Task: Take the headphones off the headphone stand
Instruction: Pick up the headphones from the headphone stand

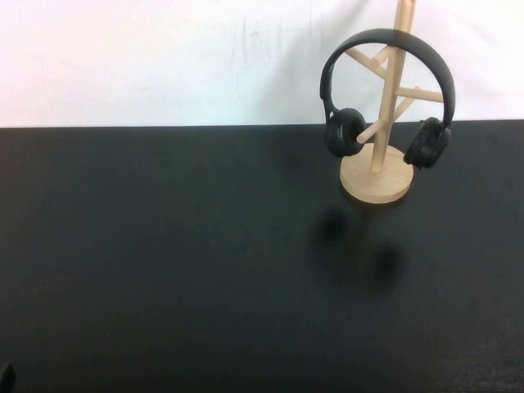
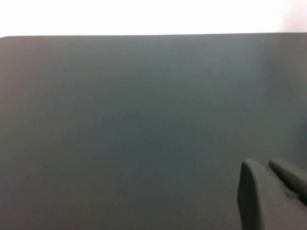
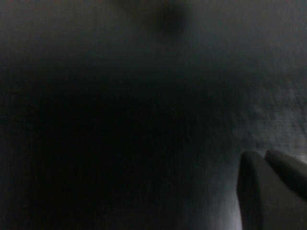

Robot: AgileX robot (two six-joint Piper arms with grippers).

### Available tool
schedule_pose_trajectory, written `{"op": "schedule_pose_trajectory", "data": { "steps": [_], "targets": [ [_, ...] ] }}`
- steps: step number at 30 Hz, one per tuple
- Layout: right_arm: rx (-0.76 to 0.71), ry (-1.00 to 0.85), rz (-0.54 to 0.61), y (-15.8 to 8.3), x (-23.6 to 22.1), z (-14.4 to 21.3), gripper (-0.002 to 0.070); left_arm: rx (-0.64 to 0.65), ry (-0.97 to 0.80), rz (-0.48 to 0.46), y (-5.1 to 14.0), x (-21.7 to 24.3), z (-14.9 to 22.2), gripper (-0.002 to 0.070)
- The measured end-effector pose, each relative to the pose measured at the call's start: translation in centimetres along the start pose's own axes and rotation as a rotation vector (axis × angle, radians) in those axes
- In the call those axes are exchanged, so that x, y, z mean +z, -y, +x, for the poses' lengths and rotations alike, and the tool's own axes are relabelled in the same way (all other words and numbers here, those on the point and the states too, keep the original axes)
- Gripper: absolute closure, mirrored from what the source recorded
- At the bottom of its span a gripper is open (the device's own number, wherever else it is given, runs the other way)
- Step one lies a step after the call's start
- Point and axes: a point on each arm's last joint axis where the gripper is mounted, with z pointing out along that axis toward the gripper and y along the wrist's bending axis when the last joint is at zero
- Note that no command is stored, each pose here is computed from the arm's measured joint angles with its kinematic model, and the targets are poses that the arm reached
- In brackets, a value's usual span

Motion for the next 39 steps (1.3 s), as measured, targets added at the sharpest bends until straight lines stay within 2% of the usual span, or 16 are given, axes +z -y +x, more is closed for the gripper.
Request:
{"op": "schedule_pose_trajectory", "data": {
  "steps": [5,11,14,17,21,23,28,39],
  "targets": [
    [-0.175,0.014,0.096,-4.1,1.8,-4.1,0.0682,0.000,0.000,0.000,0.0,0.0,0.0,0.0678],
    [-0.402,0.152,0.219,-9.6,2.7,-9.0,0.0676,0.000,0.000,0.000,0.0,0.0,0.0,0.0678],
    [-0.470,0.203,0.263,-11.5,3.5,-11.2,0.0615,0.000,0.000,0.000,0.0,0.0,0.0,0.0678],
    [-0.495,0.243,0.304,-12.4,4.2,-13.2,0.0492,0.000,0.000,0.000,0.0,0.0,0.0,0.0678],
    [-0.544,0.283,0.388,-13.0,5.5,-15.2,0.0293,0.000,0.000,0.000,0.0,0.0,0.0,0.0678],
    [-0.561,0.293,0.432,-13.1,6.5,-15.8,0.0236,0.000,0.000,0.000,0.0,0.0,0.0,0.0678],
    [-0.581,0.313,0.519,-13.2,8.7,-16.6,0.0204,0.000,0.000,0.000,0.0,0.0,0.0,0.0678],
    [-0.683,0.364,0.646,-13.4,11.9,-17.6,0.0200,0.000,0.000,0.000,0.0,0.0,0.0,0.0678]
  ]
}}
